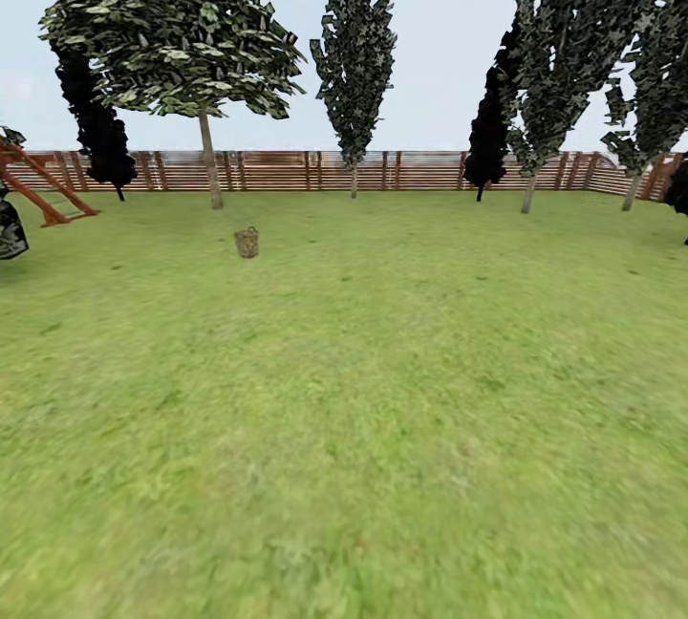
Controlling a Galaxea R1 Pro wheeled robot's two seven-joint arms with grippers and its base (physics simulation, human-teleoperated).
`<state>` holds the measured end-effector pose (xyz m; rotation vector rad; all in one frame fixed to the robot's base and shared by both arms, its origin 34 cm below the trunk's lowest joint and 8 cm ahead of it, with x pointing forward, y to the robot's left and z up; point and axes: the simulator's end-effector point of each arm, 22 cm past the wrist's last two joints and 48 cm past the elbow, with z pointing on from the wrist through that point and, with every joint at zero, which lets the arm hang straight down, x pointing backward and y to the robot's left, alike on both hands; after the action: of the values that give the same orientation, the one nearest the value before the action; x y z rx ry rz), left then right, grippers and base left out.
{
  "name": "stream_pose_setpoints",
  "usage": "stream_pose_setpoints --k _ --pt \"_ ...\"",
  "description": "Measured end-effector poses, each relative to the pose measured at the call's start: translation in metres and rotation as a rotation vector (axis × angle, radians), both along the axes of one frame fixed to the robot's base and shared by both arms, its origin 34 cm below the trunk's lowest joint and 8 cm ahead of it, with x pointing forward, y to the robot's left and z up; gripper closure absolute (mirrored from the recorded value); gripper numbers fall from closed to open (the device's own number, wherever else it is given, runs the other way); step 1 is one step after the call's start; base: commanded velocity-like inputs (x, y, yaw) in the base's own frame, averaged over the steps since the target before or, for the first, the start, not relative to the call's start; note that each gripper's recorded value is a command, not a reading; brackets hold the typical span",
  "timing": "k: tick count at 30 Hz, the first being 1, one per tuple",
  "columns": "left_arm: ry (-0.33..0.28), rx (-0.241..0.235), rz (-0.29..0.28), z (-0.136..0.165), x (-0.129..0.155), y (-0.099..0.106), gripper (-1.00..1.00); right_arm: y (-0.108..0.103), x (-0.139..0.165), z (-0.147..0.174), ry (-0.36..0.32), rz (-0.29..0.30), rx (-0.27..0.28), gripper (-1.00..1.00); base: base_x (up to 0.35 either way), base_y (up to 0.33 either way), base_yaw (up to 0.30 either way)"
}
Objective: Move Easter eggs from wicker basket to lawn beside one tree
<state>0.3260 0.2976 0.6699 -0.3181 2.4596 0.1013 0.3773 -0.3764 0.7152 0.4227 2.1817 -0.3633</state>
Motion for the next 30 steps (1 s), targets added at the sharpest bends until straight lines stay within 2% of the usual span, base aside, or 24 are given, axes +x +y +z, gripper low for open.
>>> stream_pose_setpoints --k 30 --pt "-0.004 -0.004 -0.017 0.0003 0.0009 -0.0067 -1.0 0.0 0.0 0.0 0.0 0.0 0.0 -1.0 0.332 0.0 0.0"
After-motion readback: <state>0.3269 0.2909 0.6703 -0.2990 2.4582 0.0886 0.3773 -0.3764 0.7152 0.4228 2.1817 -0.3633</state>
